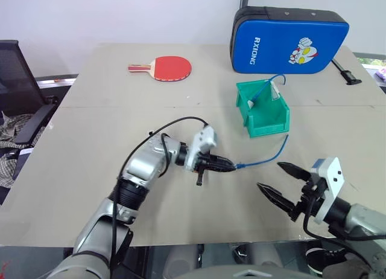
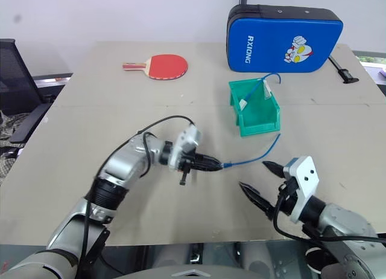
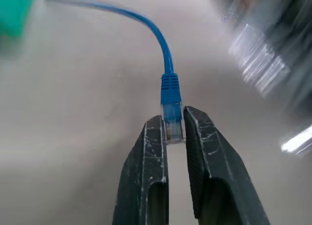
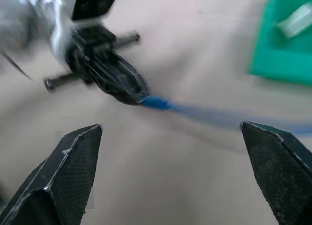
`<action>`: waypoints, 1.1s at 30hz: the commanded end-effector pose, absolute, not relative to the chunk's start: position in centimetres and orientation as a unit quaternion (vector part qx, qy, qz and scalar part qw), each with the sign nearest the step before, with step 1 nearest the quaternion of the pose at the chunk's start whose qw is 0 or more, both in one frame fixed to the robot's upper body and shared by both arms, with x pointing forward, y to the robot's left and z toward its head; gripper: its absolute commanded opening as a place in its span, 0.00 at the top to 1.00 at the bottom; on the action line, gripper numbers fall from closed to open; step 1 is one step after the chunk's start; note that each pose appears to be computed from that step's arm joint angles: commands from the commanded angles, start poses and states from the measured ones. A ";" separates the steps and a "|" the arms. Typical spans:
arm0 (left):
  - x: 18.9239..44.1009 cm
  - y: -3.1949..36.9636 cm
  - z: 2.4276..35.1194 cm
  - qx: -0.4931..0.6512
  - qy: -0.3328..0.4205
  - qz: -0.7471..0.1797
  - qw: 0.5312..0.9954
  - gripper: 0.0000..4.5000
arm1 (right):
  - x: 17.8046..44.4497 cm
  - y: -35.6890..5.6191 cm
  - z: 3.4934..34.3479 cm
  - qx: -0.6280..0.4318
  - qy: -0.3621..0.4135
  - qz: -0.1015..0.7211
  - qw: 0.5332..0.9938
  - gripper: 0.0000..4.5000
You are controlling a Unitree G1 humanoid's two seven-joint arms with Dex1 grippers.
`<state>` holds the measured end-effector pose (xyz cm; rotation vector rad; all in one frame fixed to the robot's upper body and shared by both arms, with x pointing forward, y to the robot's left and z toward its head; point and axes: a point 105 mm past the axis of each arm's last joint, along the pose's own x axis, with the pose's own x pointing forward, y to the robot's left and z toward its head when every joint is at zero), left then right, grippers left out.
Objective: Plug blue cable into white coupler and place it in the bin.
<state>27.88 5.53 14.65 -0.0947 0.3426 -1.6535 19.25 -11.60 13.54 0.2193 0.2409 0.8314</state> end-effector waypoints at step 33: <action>28.6 11.3 15.3 0.008 0.058 -0.586 0.808 0.27 | 21.9 -8.7 17.5 0.244 0.084 0.459 0.850 1.00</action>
